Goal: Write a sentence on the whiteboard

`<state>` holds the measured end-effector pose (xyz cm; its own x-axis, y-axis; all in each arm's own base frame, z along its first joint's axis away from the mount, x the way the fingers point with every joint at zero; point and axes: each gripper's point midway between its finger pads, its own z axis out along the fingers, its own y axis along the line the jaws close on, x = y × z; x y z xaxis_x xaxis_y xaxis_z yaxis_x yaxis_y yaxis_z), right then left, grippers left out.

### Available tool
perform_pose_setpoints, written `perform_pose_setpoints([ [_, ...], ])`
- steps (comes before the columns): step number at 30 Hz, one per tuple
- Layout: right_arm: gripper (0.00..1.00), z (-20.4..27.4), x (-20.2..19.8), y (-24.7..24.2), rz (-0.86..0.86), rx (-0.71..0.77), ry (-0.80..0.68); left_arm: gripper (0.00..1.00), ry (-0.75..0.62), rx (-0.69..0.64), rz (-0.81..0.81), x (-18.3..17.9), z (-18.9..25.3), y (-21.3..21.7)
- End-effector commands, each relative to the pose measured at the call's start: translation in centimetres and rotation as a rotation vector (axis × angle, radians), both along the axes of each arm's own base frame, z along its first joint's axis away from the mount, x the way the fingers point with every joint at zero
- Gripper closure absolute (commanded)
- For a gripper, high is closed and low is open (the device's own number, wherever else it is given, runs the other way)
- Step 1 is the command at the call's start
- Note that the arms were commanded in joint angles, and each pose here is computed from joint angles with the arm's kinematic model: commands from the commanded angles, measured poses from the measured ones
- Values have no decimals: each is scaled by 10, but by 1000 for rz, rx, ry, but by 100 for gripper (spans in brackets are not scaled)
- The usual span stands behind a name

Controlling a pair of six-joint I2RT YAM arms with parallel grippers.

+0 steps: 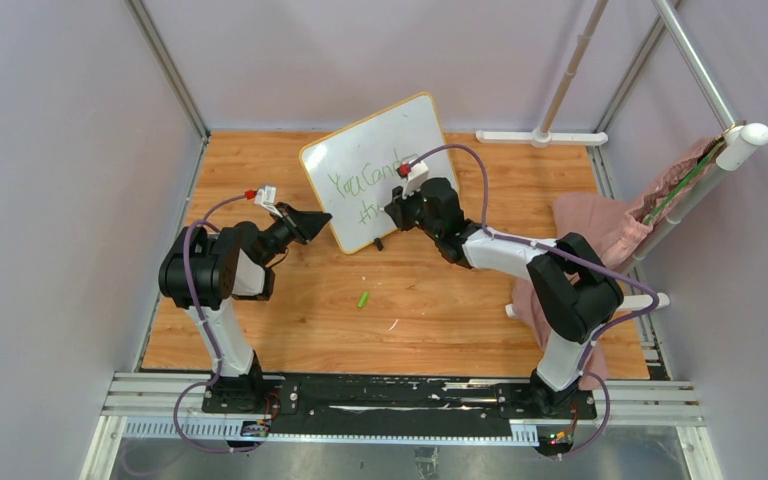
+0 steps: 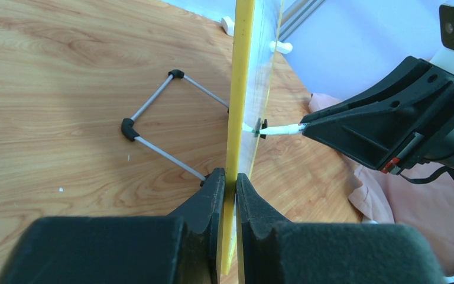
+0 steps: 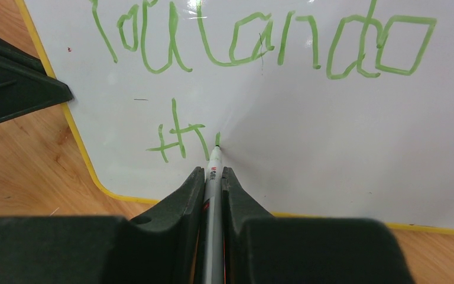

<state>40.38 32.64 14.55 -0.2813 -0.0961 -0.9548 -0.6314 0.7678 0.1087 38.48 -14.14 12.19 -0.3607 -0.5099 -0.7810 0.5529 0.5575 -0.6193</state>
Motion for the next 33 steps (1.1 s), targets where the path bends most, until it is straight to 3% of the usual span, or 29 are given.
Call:
perform_pose_setpoints([
  [1,100,-10,1,-13,-40,-21,19,100,-14,11,-11,1,-4,-5],
  [10,100,-2,8,-25,-73,-16,7,100,-13,11,-11,1,-4,-5],
  [19,100,27,-1,-12,-20,77,-28,100,-13,11,-11,1,-4,-5],
  [33,100,48,11,7,8,100,-56,100,-12,10,-9,1,-4,-5],
])
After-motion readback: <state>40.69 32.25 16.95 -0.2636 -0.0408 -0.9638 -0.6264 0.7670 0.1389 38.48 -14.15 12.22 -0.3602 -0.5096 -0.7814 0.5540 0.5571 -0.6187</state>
